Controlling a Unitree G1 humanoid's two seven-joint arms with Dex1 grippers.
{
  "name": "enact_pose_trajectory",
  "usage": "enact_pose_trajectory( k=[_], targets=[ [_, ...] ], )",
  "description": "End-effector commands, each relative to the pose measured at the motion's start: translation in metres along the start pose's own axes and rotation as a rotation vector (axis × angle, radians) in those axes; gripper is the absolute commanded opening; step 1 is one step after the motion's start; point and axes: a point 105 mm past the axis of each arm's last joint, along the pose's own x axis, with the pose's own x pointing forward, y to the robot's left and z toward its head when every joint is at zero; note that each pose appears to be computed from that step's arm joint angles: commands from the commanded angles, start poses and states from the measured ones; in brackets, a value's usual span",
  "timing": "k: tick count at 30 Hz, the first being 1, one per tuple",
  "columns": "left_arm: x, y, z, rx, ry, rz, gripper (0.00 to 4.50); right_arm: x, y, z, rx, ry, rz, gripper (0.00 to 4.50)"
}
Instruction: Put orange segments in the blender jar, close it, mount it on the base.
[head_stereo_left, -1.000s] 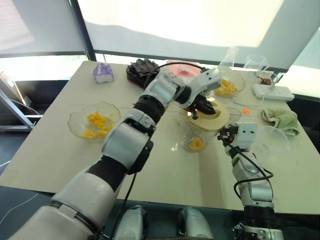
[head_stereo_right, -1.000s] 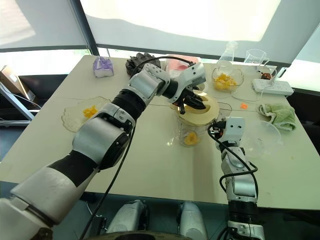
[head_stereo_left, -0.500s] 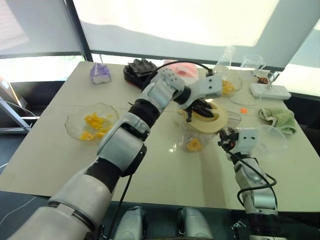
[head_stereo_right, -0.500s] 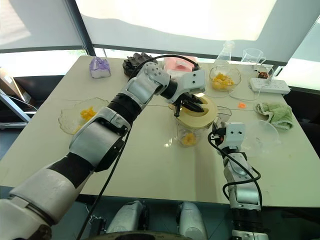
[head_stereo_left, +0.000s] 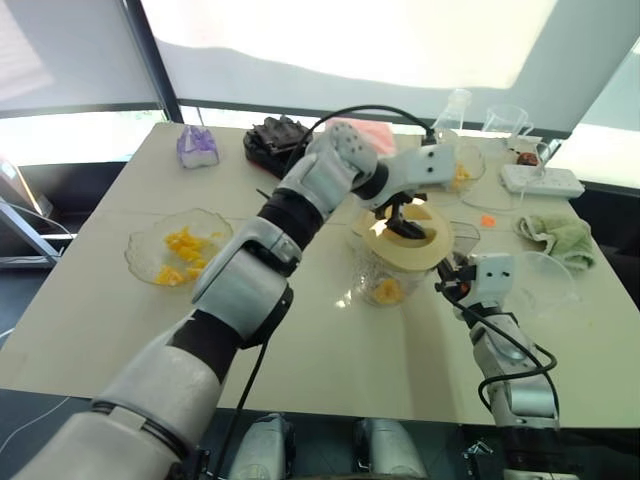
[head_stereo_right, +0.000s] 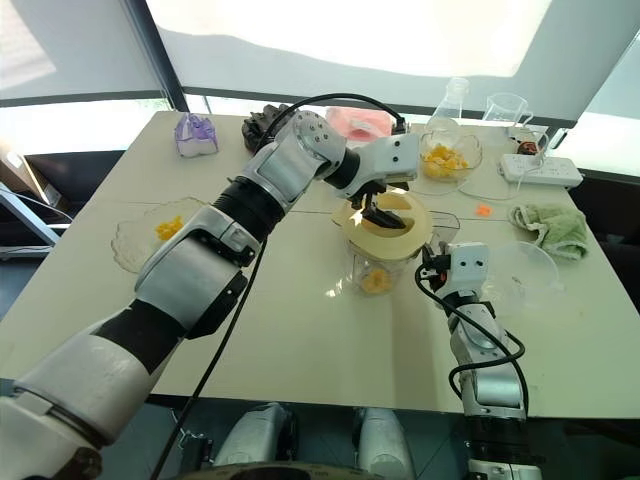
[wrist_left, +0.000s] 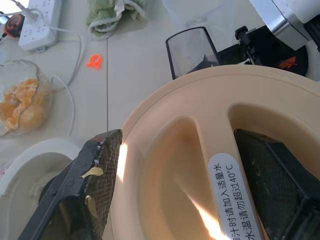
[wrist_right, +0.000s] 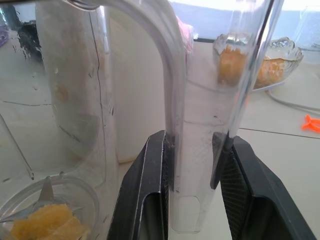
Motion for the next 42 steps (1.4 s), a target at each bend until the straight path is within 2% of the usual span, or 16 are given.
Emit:
enact_pose_trajectory(
  k=[1, 10, 19, 24, 26, 30, 36, 42],
  targets=[
    [0.01, -0.013, -0.042, -0.136, 0.157, -0.053, 3.69, -0.002, 0.005, 0.015, -0.091, -0.052, 0.048, 0.82],
    [-0.036, 0.008, 0.022, -0.301, 0.018, -0.067, 3.69, -0.003, 0.006, 0.006, -0.093, -0.022, 0.056, 0.82],
    [-0.079, 0.023, 0.077, -0.232, -0.121, 0.002, 3.69, -0.001, 0.005, -0.005, -0.082, 0.015, 0.056, 0.82],
    [-0.109, 0.033, 0.091, -0.132, -0.214, 0.095, 3.69, 0.0, 0.002, -0.005, -0.077, 0.018, 0.037, 0.82],
    [-0.126, 0.038, 0.088, -0.124, -0.259, 0.159, 3.69, 0.0, 0.0, -0.002, -0.062, 0.006, 0.022, 0.82],
    [-0.146, 0.039, 0.059, -0.086, -0.268, 0.275, 3.69, -0.001, -0.003, 0.002, -0.038, -0.004, 0.012, 0.82],
    [-0.161, 0.027, -0.002, -0.318, -0.31, 0.434, 3.69, 0.0, -0.011, 0.005, 0.008, -0.008, -0.009, 0.82],
    [-0.156, 0.004, -0.036, -0.523, -0.402, 0.565, 3.69, 0.0, -0.02, 0.017, 0.085, -0.035, -0.04, 0.82]
  ],
)
